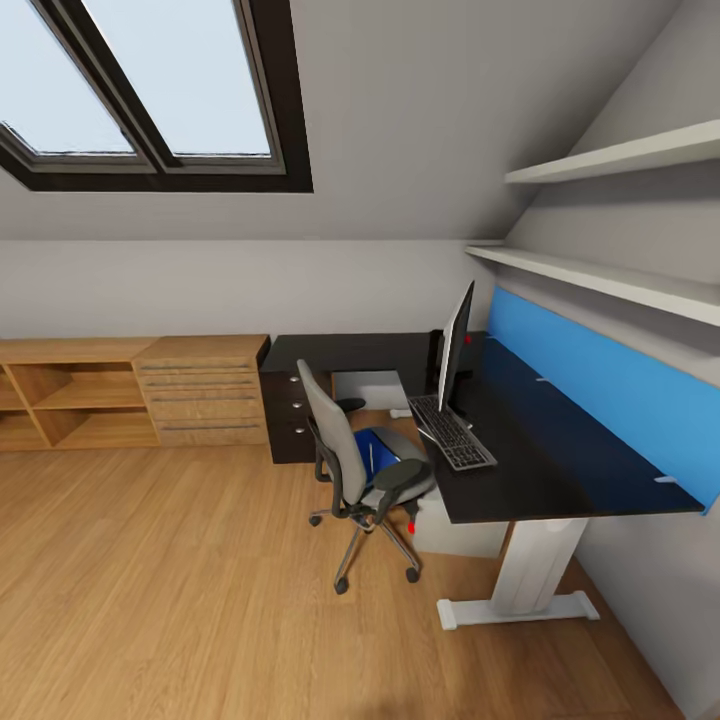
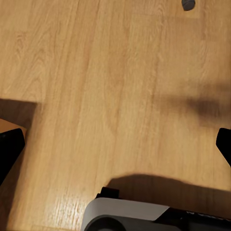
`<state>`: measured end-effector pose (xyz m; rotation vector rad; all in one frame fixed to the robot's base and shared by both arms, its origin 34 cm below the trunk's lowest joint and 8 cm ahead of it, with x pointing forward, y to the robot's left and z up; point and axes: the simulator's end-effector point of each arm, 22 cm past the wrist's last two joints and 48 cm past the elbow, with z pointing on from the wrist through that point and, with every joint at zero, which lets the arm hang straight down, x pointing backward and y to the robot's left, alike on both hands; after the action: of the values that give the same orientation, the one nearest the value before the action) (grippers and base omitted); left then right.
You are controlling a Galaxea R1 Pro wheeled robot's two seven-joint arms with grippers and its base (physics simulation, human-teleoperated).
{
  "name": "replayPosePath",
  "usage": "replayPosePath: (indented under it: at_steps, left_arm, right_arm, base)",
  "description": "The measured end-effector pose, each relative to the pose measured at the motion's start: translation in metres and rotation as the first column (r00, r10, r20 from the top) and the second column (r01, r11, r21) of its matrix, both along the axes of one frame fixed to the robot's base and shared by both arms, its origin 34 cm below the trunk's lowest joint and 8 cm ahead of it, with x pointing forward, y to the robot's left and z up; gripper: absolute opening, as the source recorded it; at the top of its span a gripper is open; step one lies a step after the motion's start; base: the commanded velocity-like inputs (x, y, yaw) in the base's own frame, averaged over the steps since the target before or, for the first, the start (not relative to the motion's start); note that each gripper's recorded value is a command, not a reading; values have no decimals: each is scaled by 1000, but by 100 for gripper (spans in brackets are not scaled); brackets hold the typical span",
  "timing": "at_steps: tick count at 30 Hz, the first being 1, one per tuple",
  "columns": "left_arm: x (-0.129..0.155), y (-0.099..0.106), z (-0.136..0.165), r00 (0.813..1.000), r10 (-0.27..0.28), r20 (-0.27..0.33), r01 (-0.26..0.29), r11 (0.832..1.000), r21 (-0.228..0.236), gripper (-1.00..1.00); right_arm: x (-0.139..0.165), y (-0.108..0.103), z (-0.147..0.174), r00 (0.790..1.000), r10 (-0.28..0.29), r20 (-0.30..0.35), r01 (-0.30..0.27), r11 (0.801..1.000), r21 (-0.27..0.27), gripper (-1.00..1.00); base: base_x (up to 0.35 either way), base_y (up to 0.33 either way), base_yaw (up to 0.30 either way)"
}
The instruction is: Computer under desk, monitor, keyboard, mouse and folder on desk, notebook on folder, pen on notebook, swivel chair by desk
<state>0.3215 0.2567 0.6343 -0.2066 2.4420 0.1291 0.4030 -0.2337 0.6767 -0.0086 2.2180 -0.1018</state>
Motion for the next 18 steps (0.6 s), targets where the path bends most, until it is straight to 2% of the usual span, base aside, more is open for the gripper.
replayPosePath:
  at_steps: [18]
  left_arm:
    - [5, 0, -19, 1000, 0, 1, 0, 1000, 0, 100]
  right_arm:
    - [5, -1, -19, 1000, 1, 1, -1, 1000, -1, 100]
  base:
    - [0, 0, 0]
